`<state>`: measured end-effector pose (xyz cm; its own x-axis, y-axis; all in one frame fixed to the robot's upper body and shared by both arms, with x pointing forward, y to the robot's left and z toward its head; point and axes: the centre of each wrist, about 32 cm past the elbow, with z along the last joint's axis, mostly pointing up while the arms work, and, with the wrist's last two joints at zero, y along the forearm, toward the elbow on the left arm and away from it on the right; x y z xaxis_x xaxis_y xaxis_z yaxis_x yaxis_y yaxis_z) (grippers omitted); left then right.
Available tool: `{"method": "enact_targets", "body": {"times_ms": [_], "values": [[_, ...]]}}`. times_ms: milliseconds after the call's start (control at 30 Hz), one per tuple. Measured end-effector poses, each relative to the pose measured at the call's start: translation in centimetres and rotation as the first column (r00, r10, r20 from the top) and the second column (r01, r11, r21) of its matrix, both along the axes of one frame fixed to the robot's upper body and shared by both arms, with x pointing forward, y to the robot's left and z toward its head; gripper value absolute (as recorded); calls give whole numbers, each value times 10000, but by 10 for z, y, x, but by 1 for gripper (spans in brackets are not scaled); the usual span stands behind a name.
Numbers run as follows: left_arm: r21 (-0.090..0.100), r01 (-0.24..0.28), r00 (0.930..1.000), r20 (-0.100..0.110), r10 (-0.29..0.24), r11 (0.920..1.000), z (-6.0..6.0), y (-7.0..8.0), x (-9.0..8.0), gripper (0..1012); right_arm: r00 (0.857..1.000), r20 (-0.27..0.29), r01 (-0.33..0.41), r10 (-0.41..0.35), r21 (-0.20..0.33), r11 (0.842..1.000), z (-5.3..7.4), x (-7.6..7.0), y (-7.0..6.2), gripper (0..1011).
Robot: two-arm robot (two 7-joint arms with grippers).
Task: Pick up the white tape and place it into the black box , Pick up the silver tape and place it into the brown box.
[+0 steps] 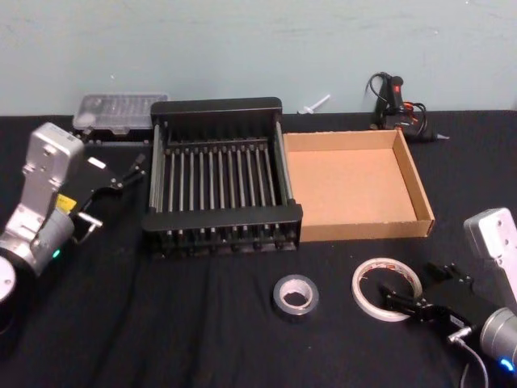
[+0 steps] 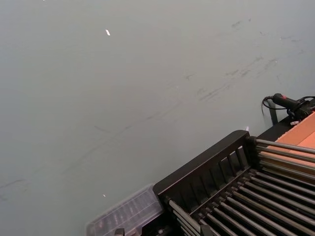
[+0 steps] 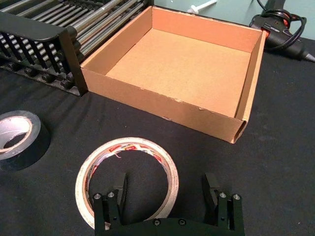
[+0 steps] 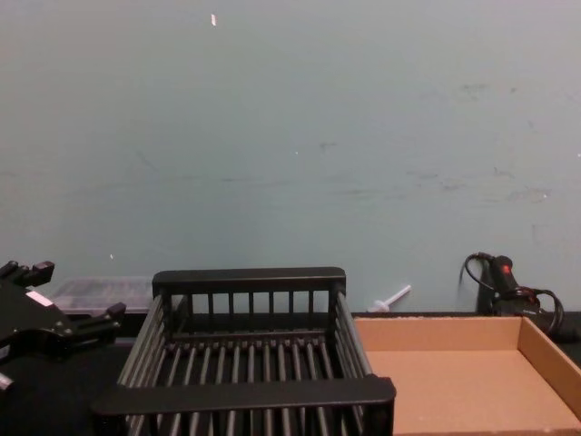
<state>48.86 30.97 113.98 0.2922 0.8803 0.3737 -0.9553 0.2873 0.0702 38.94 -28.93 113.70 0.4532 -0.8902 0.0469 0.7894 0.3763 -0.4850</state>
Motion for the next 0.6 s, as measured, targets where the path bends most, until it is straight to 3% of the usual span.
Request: {"method": "enact_targets", "body": {"times_ms": [233,433,600], "values": [[0,0,10000,0,0,10000,0,0,0,1001,10000,-2,0,0,-4,10000,0,0,0,992],[0,1,10000,0,-1,10000,0,0,0,1001,10000,-1,0,0,-4,10000,0,0,0,860],[0,0,10000,-1,0,10000,0,0,0,1001,10000,5,-2,2,0,10000,0,0,0,687]]}}
